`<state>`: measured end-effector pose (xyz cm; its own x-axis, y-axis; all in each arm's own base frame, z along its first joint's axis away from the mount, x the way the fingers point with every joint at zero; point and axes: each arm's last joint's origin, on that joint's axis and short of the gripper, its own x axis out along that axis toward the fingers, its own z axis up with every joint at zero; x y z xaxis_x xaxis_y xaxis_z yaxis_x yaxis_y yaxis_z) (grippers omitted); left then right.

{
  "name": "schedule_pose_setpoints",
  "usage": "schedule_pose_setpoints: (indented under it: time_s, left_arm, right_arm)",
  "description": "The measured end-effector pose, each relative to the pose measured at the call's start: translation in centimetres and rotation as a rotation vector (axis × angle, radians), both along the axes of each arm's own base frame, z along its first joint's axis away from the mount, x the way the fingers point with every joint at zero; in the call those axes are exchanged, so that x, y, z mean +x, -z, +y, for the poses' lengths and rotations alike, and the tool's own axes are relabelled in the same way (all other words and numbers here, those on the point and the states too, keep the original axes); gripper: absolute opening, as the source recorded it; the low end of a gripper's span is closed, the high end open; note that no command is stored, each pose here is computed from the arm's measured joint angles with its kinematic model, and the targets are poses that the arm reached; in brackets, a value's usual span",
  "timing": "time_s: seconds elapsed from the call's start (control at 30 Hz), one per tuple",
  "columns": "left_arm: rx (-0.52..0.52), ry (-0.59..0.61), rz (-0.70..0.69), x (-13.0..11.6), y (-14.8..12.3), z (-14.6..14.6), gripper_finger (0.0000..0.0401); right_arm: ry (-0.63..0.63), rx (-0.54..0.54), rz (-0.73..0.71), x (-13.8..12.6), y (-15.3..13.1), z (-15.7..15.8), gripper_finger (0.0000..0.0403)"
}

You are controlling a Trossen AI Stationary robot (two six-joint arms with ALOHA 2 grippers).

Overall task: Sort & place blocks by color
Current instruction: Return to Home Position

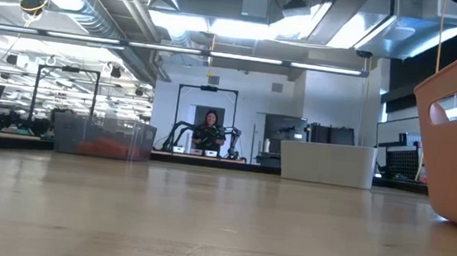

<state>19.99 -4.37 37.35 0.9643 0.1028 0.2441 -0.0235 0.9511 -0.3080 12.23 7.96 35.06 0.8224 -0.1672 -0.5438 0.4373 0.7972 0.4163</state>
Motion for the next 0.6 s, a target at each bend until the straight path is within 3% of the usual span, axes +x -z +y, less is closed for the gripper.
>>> schedule_pose_setpoints:
  time_s: [0.23, 0.4, 0.6]
  left_arm:
    - [0.021, -0.041, -0.031, -1.0, -0.7, 0.6, 0.0319]
    - [0.016, -0.054, -0.034, -1.2, -0.8, 1.1, 0.0318]
    - [0.014, -0.040, 0.004, -1.2, -0.5, 1.4, 0.0300]
  right_arm:
    - [0.074, -0.092, -0.183, -3.1, -1.7, -3.9, 0.0014]
    - [0.025, -0.052, -0.346, -3.3, -0.7, -4.3, 0.0005]
    - [-0.071, -0.004, -0.515, -1.4, 1.9, -3.7, 0.0002]
